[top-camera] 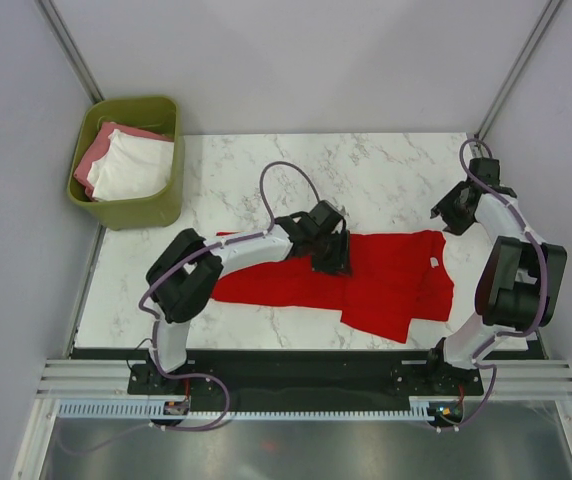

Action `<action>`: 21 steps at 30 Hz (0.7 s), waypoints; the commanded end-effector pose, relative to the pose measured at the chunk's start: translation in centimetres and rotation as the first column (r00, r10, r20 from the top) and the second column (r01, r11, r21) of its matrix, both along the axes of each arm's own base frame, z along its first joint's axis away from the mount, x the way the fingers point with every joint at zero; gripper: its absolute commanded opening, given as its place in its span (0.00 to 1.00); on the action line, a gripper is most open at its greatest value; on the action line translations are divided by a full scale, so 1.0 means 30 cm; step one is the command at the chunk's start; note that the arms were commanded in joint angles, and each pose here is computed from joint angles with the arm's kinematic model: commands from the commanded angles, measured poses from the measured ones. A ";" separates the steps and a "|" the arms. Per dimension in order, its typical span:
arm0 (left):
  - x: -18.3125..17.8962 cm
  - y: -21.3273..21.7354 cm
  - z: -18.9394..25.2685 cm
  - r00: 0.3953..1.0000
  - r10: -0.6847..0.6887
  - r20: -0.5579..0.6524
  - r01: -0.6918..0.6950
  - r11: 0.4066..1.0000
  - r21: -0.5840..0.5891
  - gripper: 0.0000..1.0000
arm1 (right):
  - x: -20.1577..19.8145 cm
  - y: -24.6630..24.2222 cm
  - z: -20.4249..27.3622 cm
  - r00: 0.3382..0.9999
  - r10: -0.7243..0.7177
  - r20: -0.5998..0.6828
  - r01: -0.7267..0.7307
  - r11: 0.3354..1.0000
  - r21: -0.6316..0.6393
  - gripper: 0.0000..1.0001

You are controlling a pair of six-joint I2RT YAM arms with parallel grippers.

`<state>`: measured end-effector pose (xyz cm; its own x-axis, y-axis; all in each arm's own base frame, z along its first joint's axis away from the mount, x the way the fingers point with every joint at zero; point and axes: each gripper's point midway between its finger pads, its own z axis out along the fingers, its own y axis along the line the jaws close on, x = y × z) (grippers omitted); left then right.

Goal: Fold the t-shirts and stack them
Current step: Fold the tshirt

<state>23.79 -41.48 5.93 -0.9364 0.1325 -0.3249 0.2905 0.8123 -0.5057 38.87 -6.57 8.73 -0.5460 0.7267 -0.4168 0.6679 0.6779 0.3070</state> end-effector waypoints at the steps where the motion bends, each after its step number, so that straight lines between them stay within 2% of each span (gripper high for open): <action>1: 0.132 0.021 0.142 0.998 0.047 0.036 -0.043 0.995 -0.091 0.54 | -0.025 0.029 -0.030 0.999 0.029 -0.014 -0.029 0.999 0.035 0.54; 8: 0.289 0.067 0.042 0.997 0.076 -0.005 -0.076 0.997 -0.005 0.51 | -0.023 0.037 -0.096 0.999 0.023 -0.038 -0.021 0.998 0.061 0.47; 11: 0.332 0.087 -0.019 0.995 0.098 -0.025 -0.098 0.995 0.023 0.50 | -0.013 0.033 -0.122 0.999 0.015 -0.040 -0.013 0.998 0.063 0.36; 14: 0.353 0.105 -0.077 0.993 0.109 -0.049 -0.107 0.993 0.043 0.49 | 0.009 0.009 -0.148 0.998 -0.004 -0.059 0.006 0.999 0.042 0.19; 15: 0.360 0.121 -0.103 0.991 0.117 -0.061 -0.114 0.992 0.060 0.49 | 0.015 -0.004 -0.153 0.998 -0.014 -0.063 0.016 0.999 0.033 0.08; 18: 0.368 0.146 -0.140 0.989 0.127 -0.079 -0.121 0.989 0.083 0.48 | 0.049 -0.037 -0.166 0.997 -0.038 -0.067 0.039 0.999 0.023 0.00; 21: 0.409 0.198 -0.173 0.981 0.172 -0.084 -0.163 0.980 0.110 0.47 | 0.099 -0.066 -0.168 0.997 -0.056 -0.054 0.057 0.998 0.025 0.00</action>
<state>35.58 -37.37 2.77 -0.9669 -0.0188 -0.2543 0.1116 0.8654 -0.4885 38.83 -6.57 2.21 -0.5811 0.7588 -0.2942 0.7154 0.6486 0.2598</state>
